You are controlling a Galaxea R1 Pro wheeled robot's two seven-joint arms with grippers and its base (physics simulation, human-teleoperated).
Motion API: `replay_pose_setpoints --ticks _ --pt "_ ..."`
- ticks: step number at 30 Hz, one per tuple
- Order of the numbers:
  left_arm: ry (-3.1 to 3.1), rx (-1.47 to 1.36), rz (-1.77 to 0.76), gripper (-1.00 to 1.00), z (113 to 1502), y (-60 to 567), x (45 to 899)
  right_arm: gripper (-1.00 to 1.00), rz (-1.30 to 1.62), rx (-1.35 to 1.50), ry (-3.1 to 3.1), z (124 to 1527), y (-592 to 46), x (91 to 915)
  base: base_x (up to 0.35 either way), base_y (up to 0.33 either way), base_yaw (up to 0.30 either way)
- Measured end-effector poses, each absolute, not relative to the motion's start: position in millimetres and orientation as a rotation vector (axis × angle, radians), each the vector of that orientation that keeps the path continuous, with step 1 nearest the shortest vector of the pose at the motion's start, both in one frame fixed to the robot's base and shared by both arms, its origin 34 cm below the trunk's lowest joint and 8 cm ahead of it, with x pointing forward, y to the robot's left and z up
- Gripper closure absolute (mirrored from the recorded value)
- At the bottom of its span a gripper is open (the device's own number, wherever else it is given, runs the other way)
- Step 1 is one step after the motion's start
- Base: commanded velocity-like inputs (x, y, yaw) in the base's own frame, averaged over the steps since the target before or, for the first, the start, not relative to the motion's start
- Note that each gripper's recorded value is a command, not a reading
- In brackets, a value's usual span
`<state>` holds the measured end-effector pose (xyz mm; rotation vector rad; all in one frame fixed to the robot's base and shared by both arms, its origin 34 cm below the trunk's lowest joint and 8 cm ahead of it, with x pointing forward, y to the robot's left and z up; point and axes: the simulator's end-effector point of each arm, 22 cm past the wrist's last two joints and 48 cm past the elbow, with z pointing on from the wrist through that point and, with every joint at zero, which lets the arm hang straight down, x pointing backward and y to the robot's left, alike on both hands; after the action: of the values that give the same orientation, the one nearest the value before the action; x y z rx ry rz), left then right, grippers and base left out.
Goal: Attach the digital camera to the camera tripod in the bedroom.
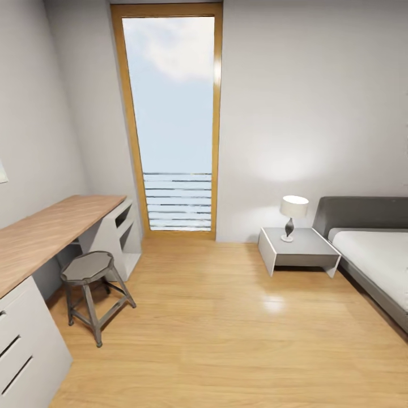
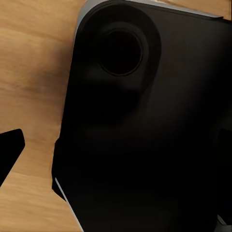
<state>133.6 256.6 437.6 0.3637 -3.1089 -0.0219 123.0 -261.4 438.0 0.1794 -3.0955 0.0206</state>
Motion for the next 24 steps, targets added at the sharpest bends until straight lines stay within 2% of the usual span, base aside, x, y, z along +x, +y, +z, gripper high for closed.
replay_pose_setpoints --ticks 17,24 --pt "-3.109 0.364 -0.022 -1.00 437.6 256.6 133.6 -1.00 0.023 0.179 -3.095 438.0 -262.7 123.0 0.000 -0.272 0.000" --pt "-3.109 0.364 -0.022 -1.00 437.7 256.6 133.4 -1.00 0.023 0.180 -3.095 438.0 -262.7 123.0 0.000 -0.088 0.000"
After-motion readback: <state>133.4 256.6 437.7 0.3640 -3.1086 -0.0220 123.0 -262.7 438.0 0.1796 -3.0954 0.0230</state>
